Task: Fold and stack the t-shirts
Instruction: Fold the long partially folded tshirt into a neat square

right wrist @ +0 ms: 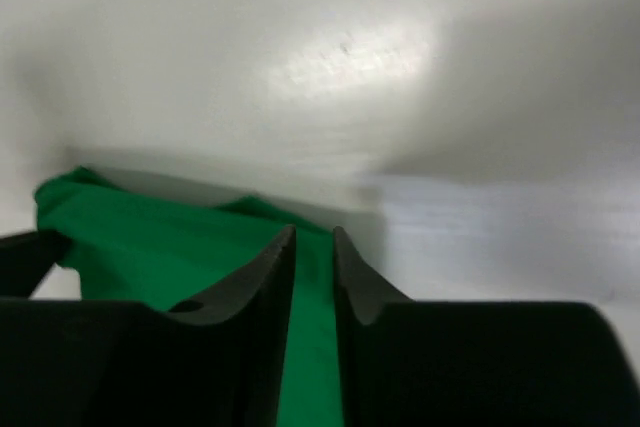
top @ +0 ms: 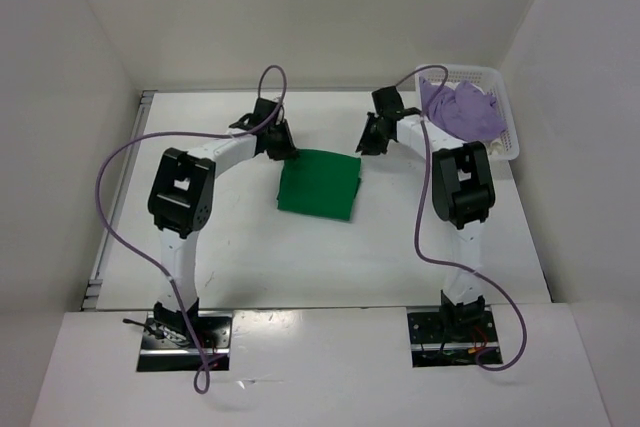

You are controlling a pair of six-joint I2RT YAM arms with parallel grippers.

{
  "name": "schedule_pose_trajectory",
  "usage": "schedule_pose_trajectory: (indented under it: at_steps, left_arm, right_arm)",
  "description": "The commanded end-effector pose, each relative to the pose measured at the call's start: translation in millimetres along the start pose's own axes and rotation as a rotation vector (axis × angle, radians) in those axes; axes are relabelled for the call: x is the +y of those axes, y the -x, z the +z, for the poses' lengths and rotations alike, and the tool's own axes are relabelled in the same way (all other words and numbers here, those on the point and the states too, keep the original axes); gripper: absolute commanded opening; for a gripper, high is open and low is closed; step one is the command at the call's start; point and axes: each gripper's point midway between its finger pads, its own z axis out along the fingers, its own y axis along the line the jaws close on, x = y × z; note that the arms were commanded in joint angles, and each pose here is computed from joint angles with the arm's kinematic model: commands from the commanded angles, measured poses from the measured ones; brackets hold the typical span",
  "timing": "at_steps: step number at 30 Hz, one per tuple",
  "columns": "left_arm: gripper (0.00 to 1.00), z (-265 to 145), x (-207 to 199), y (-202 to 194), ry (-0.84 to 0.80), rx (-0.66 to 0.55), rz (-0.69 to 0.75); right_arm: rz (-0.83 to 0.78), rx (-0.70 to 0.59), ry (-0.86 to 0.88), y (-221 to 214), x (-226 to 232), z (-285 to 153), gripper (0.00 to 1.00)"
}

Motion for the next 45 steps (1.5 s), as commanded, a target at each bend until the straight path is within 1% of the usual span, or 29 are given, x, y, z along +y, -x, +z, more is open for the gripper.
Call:
schedule_pose_trajectory:
  at_steps: [1, 2, 3, 6, 7, 8, 9, 10, 11, 12, 13, 14, 15, 16, 17, 19, 22, 24, 25, 26, 29, 32, 34, 35, 37, 38, 41, 43, 45]
  left_arm:
    - [0.30, -32, 18, 37, 0.011, -0.137, -0.081]
    - [0.50, -46, 18, 49, 0.013, -0.174, -0.085]
    - [0.57, -51, 16, 53, 0.008, -0.197, -0.083]
    - [0.69, -76, 5, 68, -0.006, -0.255, -0.077]
    - [0.77, -83, 2, 72, -0.017, -0.271, -0.075]
    - [0.79, -83, -4, 68, -0.051, -0.248, -0.070]
    - [0.79, -88, -11, 68, -0.083, -0.241, -0.075]
    - [0.78, -85, -17, 57, -0.113, -0.212, -0.076]
    - [0.68, -83, -22, 41, -0.140, -0.173, -0.078]
    - [0.62, -81, -42, 18, -0.199, -0.112, -0.061]
    - [0.56, -79, -50, 2, -0.219, -0.073, -0.047]
    - [0.47, -78, -62, -14, -0.263, -0.028, -0.037]
    - [0.44, -75, -64, -44, -0.275, 0.036, -0.053]
    - [0.42, -73, -64, -51, -0.300, 0.046, -0.064]
    - [0.41, -70, -63, -64, -0.303, 0.073, -0.070]
    - [0.40, -64, -45, -87, -0.267, 0.118, -0.083]
    - [0.40, -58, -22, -109, -0.208, 0.148, -0.076]
    - [0.40, -61, -18, -113, -0.200, 0.144, -0.076]
    - [0.41, -59, -10, -117, -0.174, 0.142, -0.079]
    - [0.41, -60, -7, -121, -0.172, 0.144, -0.080]
    - [0.44, -60, 4, -124, -0.146, 0.135, -0.089]
    - [0.45, -65, 13, -131, -0.119, 0.134, -0.091]
    - [0.49, -73, 16, -130, -0.122, 0.120, -0.096]
    - [0.53, -85, 7, -121, -0.144, 0.093, -0.099]
    - [0.59, -99, 4, -115, -0.146, 0.066, -0.095]
    - [0.66, -116, 1, -104, -0.143, 0.011, -0.089]
    - [0.79, -142, 10, -74, -0.126, -0.110, -0.099]
    - [0.80, -142, 22, -69, -0.100, -0.117, -0.105]
    - [0.82, -137, 30, -66, -0.087, -0.102, -0.107]
  right_arm:
    - [-0.050, -0.114, 0.046, 45, 23, -8, 0.28]
    - [-0.052, -0.131, 0.059, 52, 29, -18, 0.34]
    - [-0.053, -0.141, 0.066, 55, 33, -25, 0.36]
    - [-0.059, -0.164, 0.106, 62, 45, -49, 0.38]
    - [-0.050, -0.164, 0.107, 60, 45, -52, 0.38]
    - [-0.052, -0.151, 0.122, 56, 46, -55, 0.36]
    - [-0.063, -0.119, 0.154, 42, 52, -58, 0.24]
    - [-0.061, -0.105, 0.168, 34, 55, -59, 0.16]
    - [-0.059, -0.065, 0.167, 14, 54, -53, 0.07]
    - [-0.075, -0.050, 0.223, 5, 65, -53, 0.00]
    - [-0.065, -0.031, 0.257, -3, 71, -54, 0.00]
    - [-0.075, 0.000, 0.266, -18, 72, -48, 0.00]
    - [-0.082, 0.016, 0.272, -24, 75, -42, 0.00]
    - [-0.078, 0.049, 0.267, -32, 71, -32, 0.00]
    - [-0.087, 0.057, 0.286, -36, 76, -26, 0.00]
    - [-0.093, 0.093, 0.289, -42, 74, -11, 0.00]
    - [-0.111, 0.071, 0.326, -25, 91, 2, 0.00]
    - [-0.110, 0.084, 0.327, -23, 94, 14, 0.00]
    - [-0.102, 0.087, 0.341, -19, 100, 16, 0.00]
    - [-0.087, 0.110, 0.324, -24, 95, 32, 0.00]
    - [-0.069, 0.144, 0.311, -30, 91, 52, 0.00]
    - [-0.060, 0.132, 0.307, -27, 91, 57, 0.00]
    - [-0.057, 0.143, 0.299, -31, 88, 65, 0.00]
    - [-0.064, 0.149, 0.293, -32, 86, 65, 0.00]
    - [-0.064, 0.154, 0.301, -31, 89, 62, 0.00]
    - [-0.069, 0.139, 0.313, -26, 94, 56, 0.00]
    - [-0.100, 0.100, 0.343, -12, 107, 32, 0.00]
    - [-0.111, 0.047, 0.346, 7, 112, 10, 0.00]
    - [-0.125, 0.015, 0.355, 15, 118, -8, 0.13]
